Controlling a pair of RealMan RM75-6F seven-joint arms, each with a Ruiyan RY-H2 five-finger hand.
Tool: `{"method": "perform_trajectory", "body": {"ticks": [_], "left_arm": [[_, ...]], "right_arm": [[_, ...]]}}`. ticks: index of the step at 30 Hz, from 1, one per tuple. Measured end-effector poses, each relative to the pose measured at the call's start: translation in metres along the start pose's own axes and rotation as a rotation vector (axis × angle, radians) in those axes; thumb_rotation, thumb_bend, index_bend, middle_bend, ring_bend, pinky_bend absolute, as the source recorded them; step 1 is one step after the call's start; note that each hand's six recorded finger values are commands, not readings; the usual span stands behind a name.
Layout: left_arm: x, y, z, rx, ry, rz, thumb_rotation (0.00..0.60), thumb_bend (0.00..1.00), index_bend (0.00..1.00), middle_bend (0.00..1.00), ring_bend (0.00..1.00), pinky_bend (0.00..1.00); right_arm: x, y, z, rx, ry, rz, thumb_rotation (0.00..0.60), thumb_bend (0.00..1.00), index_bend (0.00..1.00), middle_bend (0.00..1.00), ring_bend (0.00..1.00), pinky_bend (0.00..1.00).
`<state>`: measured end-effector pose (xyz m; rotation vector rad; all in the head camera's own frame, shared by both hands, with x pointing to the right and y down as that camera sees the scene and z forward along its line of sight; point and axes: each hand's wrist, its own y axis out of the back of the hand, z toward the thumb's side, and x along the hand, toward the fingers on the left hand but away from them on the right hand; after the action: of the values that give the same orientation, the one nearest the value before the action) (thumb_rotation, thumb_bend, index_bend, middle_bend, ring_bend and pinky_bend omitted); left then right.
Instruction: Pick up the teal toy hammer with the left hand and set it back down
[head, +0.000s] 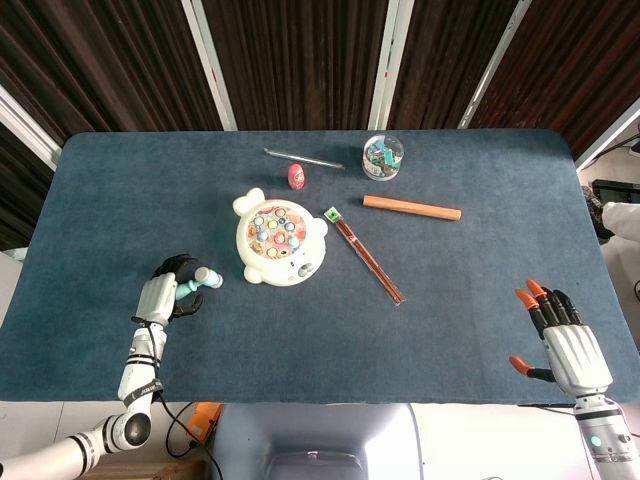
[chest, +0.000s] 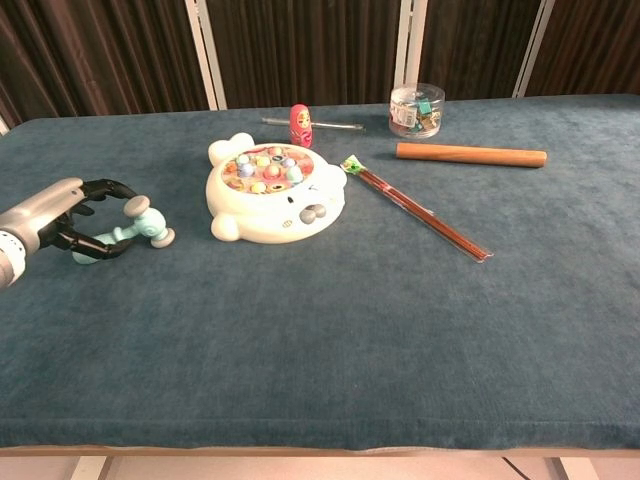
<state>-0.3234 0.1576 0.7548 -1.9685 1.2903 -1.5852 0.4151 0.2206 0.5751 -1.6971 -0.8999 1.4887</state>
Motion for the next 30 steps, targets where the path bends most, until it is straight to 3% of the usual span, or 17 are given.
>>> {"method": "perform_trajectory", "body": {"ticks": [9,17,30], "left_arm": [[0.012,-0.009,-0.005,0.01,0.058,-0.019,0.6,0.35,0.28,0.17,0.13,0.22],[0.012,-0.01,-0.006,0.001,0.065,-0.013,0.6,0.34,0.36,0.21,0.15,0.22],[0.013,-0.008,-0.004,-0.01,0.069,-0.011,0.6,0.36,0.41,0.22,0.16,0.22]], "right_arm": [[0.002,0.003,-0.001,-0.017,0.008,-0.003,0.6,0.27,0.0,0.0,0.0,0.0],[0.003,0.004,0.0,-0.02,0.017,-0.001,0.6,0.27,0.0,0.0,0.0,0.0],[0.005,0.007,-0.001,-0.037,0.032,-0.012,0.6,0.27,0.0,0.0,0.0,0.0]]}}
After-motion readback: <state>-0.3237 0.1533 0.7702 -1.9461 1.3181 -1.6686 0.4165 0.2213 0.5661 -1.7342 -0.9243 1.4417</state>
